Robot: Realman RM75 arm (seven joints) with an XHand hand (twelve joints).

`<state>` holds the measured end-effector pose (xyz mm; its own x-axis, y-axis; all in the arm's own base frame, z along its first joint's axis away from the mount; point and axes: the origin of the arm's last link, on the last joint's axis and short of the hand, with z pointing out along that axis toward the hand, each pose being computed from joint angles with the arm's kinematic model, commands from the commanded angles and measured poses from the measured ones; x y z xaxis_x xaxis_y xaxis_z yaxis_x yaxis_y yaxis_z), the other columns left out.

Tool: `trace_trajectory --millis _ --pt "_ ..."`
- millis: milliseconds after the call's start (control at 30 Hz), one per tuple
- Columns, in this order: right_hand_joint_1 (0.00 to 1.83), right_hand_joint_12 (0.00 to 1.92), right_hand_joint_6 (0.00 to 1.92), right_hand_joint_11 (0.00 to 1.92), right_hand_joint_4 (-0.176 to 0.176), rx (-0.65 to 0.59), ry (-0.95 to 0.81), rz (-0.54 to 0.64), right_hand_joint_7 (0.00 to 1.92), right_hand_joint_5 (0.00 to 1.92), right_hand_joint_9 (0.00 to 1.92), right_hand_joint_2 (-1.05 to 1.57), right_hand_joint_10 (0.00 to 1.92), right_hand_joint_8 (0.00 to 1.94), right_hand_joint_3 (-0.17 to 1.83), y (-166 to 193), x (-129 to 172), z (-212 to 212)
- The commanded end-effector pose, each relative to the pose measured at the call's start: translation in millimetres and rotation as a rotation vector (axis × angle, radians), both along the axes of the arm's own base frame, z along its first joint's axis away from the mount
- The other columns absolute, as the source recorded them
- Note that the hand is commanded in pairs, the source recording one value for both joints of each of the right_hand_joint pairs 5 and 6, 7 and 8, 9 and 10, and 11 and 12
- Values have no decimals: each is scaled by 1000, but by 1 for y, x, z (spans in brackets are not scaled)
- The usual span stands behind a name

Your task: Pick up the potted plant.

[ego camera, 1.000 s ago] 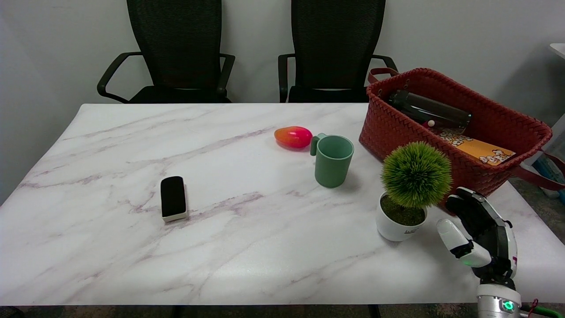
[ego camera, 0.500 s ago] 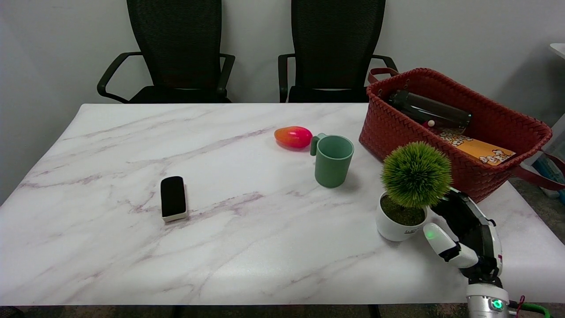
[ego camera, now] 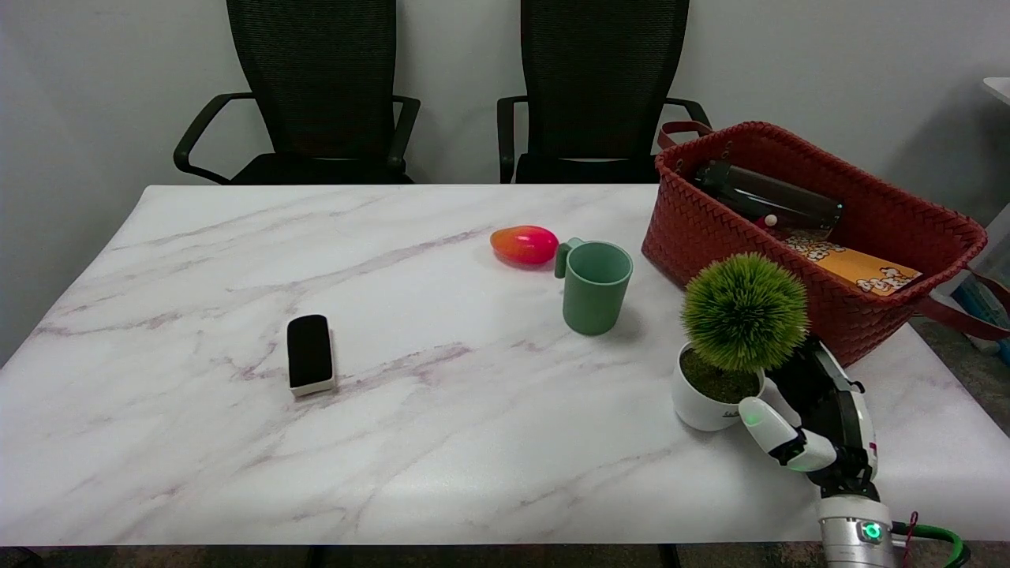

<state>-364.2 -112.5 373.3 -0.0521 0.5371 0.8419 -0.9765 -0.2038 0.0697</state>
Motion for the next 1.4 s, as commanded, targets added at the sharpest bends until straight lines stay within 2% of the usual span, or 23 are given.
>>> trace_trajectory --millis 33,1400 --pt "1070 576 375 576 0 55 26 5 662 375 594 -106 594 662 907 -9 2 -4" --pt "1172 495 281 495 0 206 89 -20 598 281 516 -253 516 598 718 -56 7 -2"
